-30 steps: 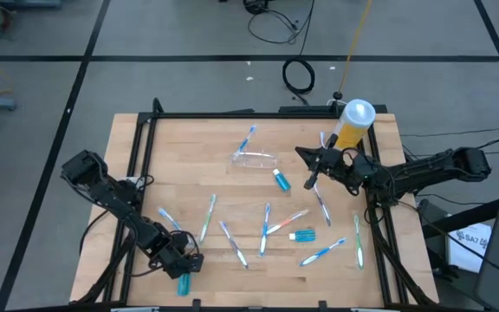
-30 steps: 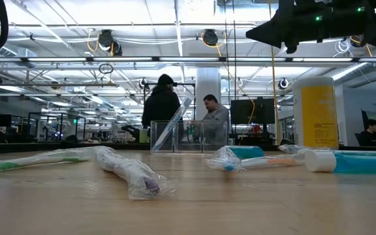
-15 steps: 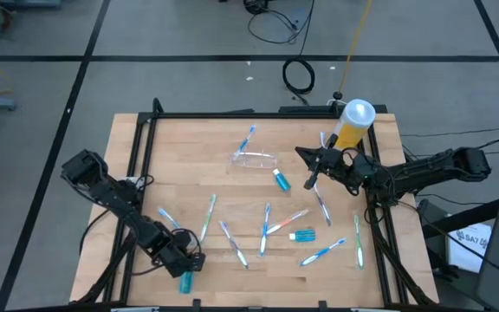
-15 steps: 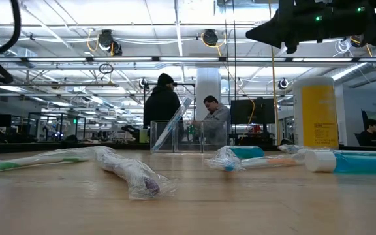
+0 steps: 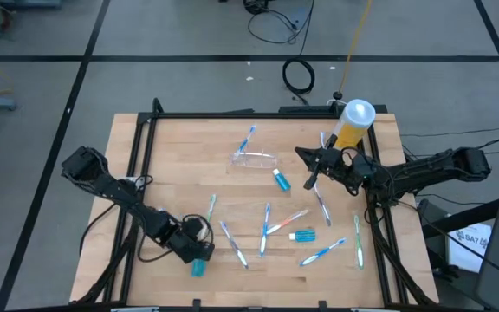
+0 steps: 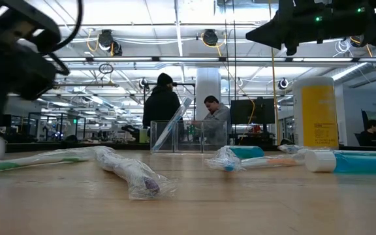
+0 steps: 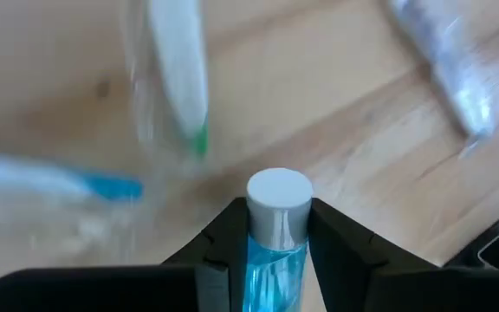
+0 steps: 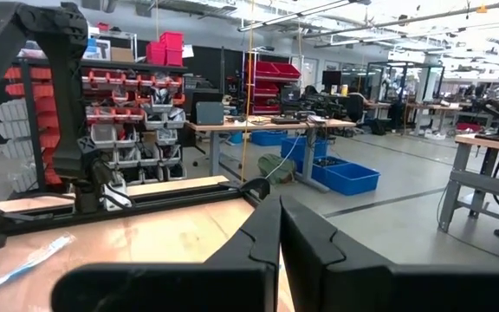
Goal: Pick & Place toothbrushing station
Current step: Put the mouthwash into the transparent organizer
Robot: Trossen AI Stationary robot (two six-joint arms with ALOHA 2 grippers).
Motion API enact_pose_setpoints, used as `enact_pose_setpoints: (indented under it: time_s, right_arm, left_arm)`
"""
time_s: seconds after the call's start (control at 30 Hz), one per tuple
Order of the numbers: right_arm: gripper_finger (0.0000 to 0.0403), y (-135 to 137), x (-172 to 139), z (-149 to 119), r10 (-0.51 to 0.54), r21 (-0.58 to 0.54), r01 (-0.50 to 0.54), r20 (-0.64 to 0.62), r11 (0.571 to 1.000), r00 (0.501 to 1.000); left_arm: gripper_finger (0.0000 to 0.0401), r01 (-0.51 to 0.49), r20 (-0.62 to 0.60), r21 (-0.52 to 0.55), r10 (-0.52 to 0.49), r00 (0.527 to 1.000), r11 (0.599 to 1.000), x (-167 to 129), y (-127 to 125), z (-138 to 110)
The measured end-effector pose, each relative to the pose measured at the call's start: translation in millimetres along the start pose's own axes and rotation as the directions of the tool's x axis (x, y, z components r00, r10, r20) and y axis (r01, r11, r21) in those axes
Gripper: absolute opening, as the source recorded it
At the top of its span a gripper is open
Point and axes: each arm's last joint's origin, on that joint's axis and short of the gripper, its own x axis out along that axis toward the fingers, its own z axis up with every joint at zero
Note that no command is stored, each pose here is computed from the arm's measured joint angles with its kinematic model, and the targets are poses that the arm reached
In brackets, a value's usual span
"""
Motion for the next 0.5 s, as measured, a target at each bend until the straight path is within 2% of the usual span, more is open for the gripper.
enact_pose_setpoints:
  time_s: [0.23, 0.5]
  right_arm:
    - [0.0002, 0, 0, 0, 0.0, -0.002, 0.0, -0.004, 1.0, 1.0]
    - [0.0002, 0, 0, -1, 0.001, -0.002, -0.001, -0.007, 1.0, 1.0]
  left_arm:
    - [0.0101, 0.03, 0.172, 0.186, -0.062, 0.983, 0.982, -9, -10, 36]
    - [0.0101, -0.01, 0.369, 0.345, -0.126, 0.921, 0.938, -15, -20, 78]
